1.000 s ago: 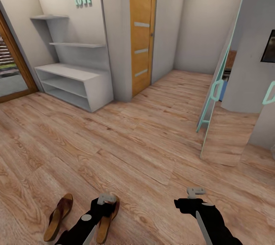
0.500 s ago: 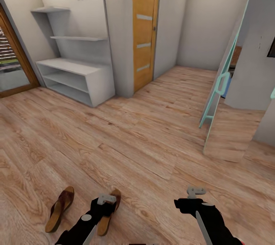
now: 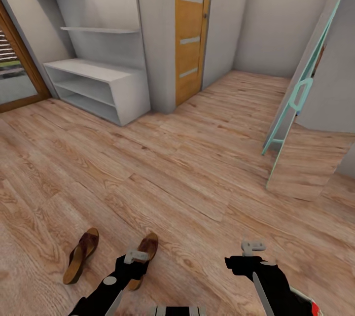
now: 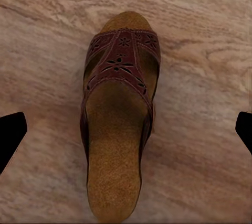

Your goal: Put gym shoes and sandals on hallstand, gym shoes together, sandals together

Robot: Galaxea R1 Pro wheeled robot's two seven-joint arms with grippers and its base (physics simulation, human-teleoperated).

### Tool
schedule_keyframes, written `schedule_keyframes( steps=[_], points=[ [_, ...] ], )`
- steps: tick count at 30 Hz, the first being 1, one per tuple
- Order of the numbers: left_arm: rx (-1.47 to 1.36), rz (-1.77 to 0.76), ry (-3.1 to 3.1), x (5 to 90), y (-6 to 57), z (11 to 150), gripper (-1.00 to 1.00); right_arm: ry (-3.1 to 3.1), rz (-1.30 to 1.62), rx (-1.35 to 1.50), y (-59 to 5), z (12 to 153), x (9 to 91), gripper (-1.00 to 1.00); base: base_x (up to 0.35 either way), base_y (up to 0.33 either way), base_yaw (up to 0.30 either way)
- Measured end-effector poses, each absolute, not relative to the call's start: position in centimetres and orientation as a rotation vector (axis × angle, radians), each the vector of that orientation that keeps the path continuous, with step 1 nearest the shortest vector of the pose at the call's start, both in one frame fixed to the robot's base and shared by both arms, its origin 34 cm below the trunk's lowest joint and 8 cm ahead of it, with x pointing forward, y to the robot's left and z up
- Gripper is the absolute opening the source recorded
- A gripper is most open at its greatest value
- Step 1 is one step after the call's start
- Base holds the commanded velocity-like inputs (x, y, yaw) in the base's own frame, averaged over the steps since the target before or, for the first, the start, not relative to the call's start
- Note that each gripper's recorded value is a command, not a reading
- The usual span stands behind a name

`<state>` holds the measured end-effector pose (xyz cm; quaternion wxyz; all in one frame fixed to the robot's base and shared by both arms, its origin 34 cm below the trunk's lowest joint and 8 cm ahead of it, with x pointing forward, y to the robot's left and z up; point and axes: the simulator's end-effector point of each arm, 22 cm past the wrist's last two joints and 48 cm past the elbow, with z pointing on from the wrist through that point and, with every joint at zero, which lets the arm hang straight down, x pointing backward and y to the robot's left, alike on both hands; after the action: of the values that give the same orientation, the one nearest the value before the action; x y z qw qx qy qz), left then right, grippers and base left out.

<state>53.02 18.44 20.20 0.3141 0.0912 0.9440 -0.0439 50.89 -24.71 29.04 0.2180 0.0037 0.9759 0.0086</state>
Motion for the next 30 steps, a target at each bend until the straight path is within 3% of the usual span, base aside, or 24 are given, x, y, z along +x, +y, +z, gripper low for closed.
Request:
schedule_keyframes(
  steps=[30],
  points=[
    [0.241,-0.101,2.579,50.2,20.1,15.9,1.00,2.797,0.023,0.011,-24.7,24.9,48.6,1.00,0.000,0.000,0.001]
  ],
)
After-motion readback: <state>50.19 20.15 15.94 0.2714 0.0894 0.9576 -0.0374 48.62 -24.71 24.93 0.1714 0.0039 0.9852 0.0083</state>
